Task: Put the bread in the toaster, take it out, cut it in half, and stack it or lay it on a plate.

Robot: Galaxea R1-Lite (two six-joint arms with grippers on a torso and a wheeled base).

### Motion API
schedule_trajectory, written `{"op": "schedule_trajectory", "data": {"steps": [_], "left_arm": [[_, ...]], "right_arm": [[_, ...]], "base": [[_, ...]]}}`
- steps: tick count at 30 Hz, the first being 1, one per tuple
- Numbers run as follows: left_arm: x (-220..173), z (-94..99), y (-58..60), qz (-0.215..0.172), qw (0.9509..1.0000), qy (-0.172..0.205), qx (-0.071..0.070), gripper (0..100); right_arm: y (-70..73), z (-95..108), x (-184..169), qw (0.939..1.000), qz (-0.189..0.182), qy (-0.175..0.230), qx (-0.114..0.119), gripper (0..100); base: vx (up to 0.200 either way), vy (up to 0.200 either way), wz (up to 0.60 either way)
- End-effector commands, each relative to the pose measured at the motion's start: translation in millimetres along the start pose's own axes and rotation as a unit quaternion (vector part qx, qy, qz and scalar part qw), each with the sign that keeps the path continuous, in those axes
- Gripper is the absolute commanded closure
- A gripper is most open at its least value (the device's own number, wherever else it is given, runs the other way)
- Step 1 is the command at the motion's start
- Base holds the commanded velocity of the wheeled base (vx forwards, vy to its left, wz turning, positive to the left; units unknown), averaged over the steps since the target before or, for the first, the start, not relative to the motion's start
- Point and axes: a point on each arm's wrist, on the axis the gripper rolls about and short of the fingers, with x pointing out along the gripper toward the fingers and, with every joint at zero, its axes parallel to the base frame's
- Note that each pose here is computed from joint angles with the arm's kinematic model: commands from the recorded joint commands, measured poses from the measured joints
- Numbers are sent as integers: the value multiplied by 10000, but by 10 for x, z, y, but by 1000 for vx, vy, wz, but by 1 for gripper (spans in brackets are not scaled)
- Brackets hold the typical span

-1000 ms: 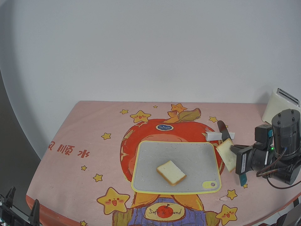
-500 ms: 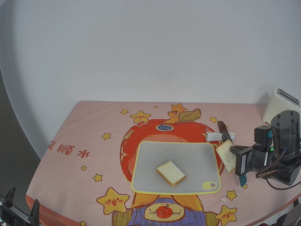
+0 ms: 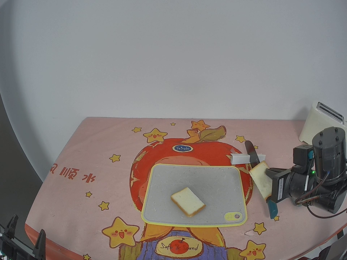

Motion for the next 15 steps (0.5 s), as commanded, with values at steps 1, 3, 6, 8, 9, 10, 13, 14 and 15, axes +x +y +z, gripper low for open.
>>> {"op": "schedule_trajectory", "data": {"steps": [1,3,6,8,9,10,13,14,15], "left_arm": [[1,-53,0,3,10000,7,-3,0],[1,-53,-1,10,10000,7,-3,0],[1,-53,0,3,10000,7,-3,0],[1,-53,-1,10,10000,7,-3,0],[1,-53,-1,10,10000,7,-3,0],[1,-53,0,3,10000,7,-3,0],[1,-53,0,3,10000,7,-3,0],[1,-53,0,3,10000,7,-3,0],[1,-53,0,3,10000,7,-3,0]], "right_arm": [[2,-4,6,10000,-5,11,-13,100],[-1,-4,8,10000,-12,12,-9,100],[3,-6,10,10000,-7,18,-9,100],[7,-12,13,10000,-5,30,-20,100],[7,-12,13,10000,-5,30,-20,100],[7,-12,13,10000,-5,30,-20,100],[2,-10,10,10000,-9,24,-12,100],[7,-12,13,10000,-5,30,-20,100],[6,-17,13,10000,-7,37,-24,100]], "base": [[0,0,0],[0,0,0],[0,0,0],[-100,0,0],[-200,0,0],[-200,0,0],[-200,0,0],[-200,0,0],[-200,0,0]]}}
